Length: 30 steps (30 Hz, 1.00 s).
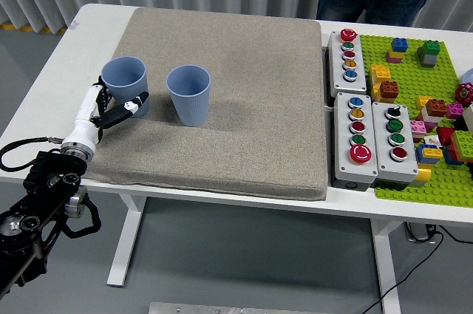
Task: Pick cup pour cup place
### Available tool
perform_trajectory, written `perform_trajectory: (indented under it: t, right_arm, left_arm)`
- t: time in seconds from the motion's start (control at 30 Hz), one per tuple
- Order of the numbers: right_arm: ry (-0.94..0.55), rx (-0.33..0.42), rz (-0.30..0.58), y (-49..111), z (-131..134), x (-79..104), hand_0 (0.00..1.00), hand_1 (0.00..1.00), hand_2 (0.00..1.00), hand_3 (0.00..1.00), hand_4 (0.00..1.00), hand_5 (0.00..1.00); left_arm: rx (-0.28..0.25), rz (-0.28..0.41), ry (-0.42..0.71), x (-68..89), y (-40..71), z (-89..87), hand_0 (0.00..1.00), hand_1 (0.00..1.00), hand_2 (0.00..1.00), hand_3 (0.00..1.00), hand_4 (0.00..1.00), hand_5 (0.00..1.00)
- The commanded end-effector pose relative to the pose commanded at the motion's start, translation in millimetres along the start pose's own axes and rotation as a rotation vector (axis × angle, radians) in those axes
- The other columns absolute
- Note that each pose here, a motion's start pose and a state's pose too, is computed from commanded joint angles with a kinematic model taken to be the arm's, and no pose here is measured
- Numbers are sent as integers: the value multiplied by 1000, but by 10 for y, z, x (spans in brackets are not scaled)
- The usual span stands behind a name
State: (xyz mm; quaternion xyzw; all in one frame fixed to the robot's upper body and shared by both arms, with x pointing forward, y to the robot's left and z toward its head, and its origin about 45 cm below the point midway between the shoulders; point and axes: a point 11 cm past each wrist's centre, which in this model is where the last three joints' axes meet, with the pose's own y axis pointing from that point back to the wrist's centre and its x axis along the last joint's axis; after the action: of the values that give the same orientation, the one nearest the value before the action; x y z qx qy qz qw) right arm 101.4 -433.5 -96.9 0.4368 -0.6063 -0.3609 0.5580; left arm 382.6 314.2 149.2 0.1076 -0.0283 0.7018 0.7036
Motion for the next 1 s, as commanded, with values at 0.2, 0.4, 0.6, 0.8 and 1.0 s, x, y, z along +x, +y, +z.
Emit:
perform_trajectory:
  t: [0.2,0.4,0.6,0.8,1.0]
  right_arm:
    - [-4,7,1,3,-37,7,696,699,628,628,222,425]
    - [-7,10,1,5,-58,8,696,699,628,628,222,426]
    - [-7,10,1,5,-59,5,697,699,628,628,222,422]
    - [-7,11,1,6,-64,5,697,699,628,628,222,422]
    - [-9,14,1,7,-82,6,696,699,628,628,222,422]
  left_arm:
    - [-9,1,-3,2,-40,48,958,911,998,998,851,254]
    - [-11,-3,-8,-7,-75,76,956,909,998,998,845,249]
    - [-3,3,-9,-3,-70,49,951,903,998,998,843,250]
    - [2,15,-11,-1,-66,37,923,847,976,998,834,277]
    - [-1,33,-12,11,-60,39,909,834,947,998,817,287]
